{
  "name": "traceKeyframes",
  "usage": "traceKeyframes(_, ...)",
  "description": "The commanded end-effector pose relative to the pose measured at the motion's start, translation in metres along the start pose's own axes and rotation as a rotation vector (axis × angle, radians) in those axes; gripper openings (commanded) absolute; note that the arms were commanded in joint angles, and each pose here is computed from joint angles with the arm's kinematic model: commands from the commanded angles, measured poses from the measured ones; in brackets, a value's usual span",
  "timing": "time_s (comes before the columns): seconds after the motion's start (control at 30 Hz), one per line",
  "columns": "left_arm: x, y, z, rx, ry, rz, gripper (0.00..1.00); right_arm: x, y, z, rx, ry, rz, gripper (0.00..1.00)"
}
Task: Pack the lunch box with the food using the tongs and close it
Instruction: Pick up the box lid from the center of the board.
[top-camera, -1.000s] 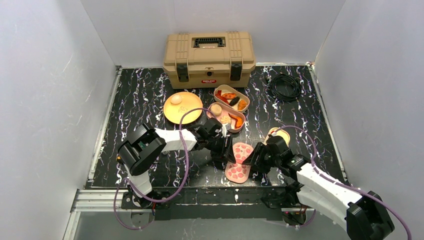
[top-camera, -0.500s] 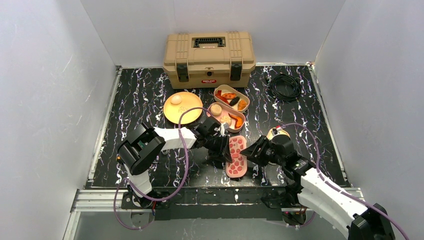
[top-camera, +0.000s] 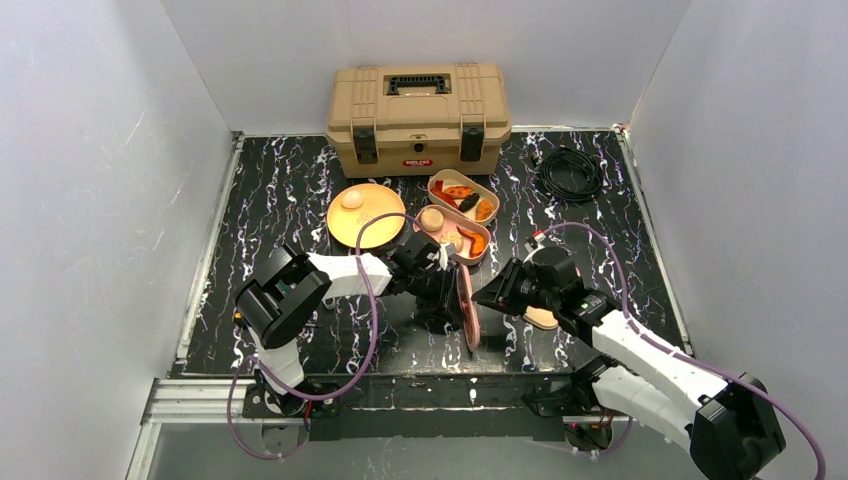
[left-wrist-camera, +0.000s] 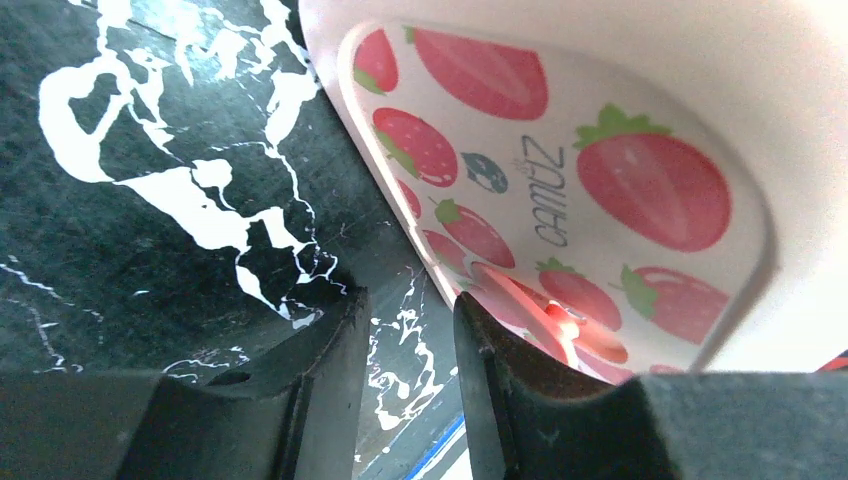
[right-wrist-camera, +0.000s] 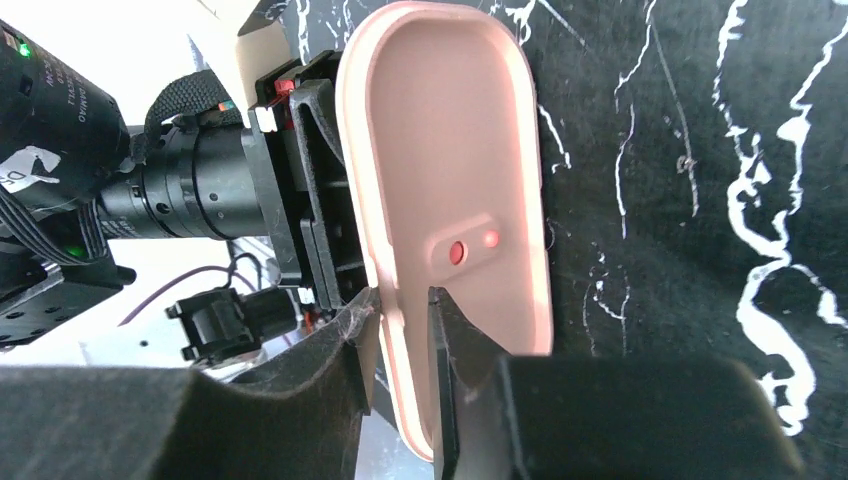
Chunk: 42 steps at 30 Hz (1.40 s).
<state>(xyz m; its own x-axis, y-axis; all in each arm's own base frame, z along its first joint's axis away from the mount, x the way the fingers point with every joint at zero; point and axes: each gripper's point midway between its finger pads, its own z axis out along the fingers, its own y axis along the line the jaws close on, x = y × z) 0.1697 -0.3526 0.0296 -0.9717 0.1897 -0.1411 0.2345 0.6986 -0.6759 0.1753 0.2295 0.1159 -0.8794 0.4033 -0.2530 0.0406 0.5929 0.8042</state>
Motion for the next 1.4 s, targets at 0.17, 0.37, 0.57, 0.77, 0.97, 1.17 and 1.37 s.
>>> traceKeyframes(0.17, -0.012, -0.008, -0.007, 0.024, -0.033, 0.007, 0.35, 0.002, -0.021, 0.005, 0.122, 0.051, -0.134, 0.42)
traceKeyframes(0.37, -0.014, -0.007, -0.007, 0.018, -0.032, 0.013, 0.35, 0.006, -0.012, 0.013, 0.099, 0.061, -0.159, 0.47)
traceKeyframes(0.57, -0.018, -0.007, -0.006, 0.016, -0.033, 0.02, 0.35, 0.012, -0.001, 0.018, 0.069, 0.077, -0.172, 0.52)
traceKeyframes(0.77, -0.02, -0.008, -0.008, 0.017, -0.043, 0.023, 0.35, 0.016, 0.002, 0.022, 0.092, 0.081, -0.196, 0.58)
traceKeyframes(0.97, -0.02, -0.012, -0.007, 0.048, -0.039, 0.021, 0.35, 0.023, -0.01, 0.026, 0.151, 0.093, -0.202, 0.61)
traceKeyframes(1.17, -0.022, -0.01, -0.011, 0.023, -0.054, 0.032, 0.39, -0.006, -0.032, 0.003, 0.326, -0.072, -0.203, 0.62)
traceKeyframes(1.37, -0.023, -0.013, -0.015, 0.03, -0.066, 0.047, 0.47, -0.019, -0.062, -0.026, 0.493, -0.165, -0.192, 0.59)
